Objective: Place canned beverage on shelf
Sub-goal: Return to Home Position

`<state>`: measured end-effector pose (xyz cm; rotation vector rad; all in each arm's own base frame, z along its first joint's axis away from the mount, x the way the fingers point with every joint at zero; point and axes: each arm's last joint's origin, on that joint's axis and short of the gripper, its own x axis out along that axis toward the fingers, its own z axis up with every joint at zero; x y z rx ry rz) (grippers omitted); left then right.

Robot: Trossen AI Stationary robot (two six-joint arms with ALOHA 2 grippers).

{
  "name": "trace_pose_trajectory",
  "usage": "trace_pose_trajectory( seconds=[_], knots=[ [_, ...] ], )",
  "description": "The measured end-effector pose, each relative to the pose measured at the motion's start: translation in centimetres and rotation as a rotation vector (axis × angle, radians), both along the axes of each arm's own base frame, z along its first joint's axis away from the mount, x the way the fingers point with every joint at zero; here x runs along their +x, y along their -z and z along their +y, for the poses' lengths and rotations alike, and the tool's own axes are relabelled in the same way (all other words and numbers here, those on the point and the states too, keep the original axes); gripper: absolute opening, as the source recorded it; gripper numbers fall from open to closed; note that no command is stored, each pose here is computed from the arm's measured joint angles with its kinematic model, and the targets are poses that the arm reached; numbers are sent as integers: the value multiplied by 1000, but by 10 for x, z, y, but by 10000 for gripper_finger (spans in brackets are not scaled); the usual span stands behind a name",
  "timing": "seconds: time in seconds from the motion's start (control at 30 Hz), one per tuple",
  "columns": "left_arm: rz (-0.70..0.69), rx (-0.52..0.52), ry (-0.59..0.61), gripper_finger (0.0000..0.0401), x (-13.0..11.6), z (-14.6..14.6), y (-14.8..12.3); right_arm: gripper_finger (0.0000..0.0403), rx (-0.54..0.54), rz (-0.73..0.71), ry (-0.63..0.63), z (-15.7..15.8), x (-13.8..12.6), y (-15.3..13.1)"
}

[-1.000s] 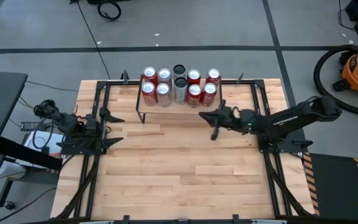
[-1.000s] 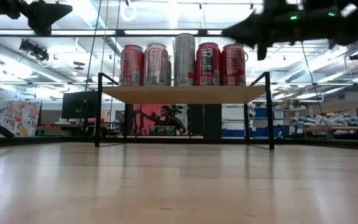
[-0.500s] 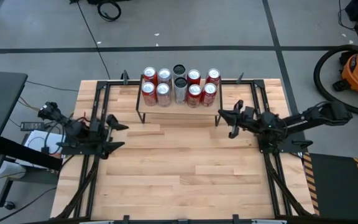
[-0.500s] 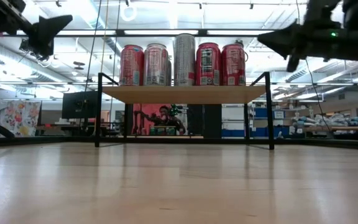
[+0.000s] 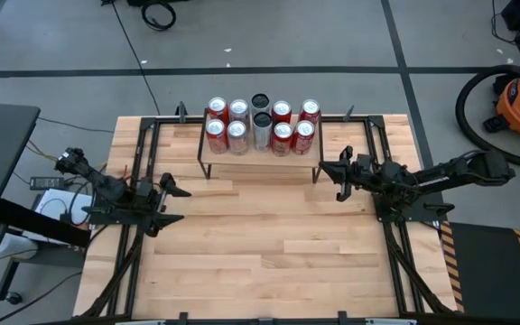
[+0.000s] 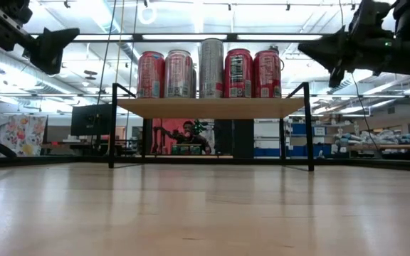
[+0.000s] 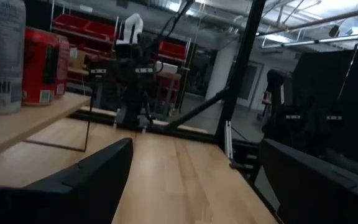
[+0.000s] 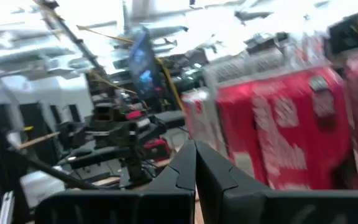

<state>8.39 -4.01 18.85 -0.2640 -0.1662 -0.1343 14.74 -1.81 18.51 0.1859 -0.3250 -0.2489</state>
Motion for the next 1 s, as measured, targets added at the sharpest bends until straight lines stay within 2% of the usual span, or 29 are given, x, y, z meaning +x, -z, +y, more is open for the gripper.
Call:
trace_pose_trajectory(
  seconds=[0.07,0.13,0.2,0.43,0.73,0.9,1.0],
  knots=[
    [13,3,1,362,0,0,1,8,60,3,25,-1,1,2],
    [13,6,1,362,0,0,1,8,72,-17,-4,-1,0,0],
    [12,11,0,362,0,0,1,9,32,-64,-25,1,-3,-7],
    [9,16,-2,362,0,0,1,8,-84,-147,42,0,-25,-24],
    [8,27,-4,362,0,0,1,8,56,-12,86,0,-48,-10],
    [13,61,-20,362,0,0,2,11,69,12,106,0,-55,-6],
    [65,90,-18,362,1,0,8,14,67,65,87,0,-55,-1]
  ],
)
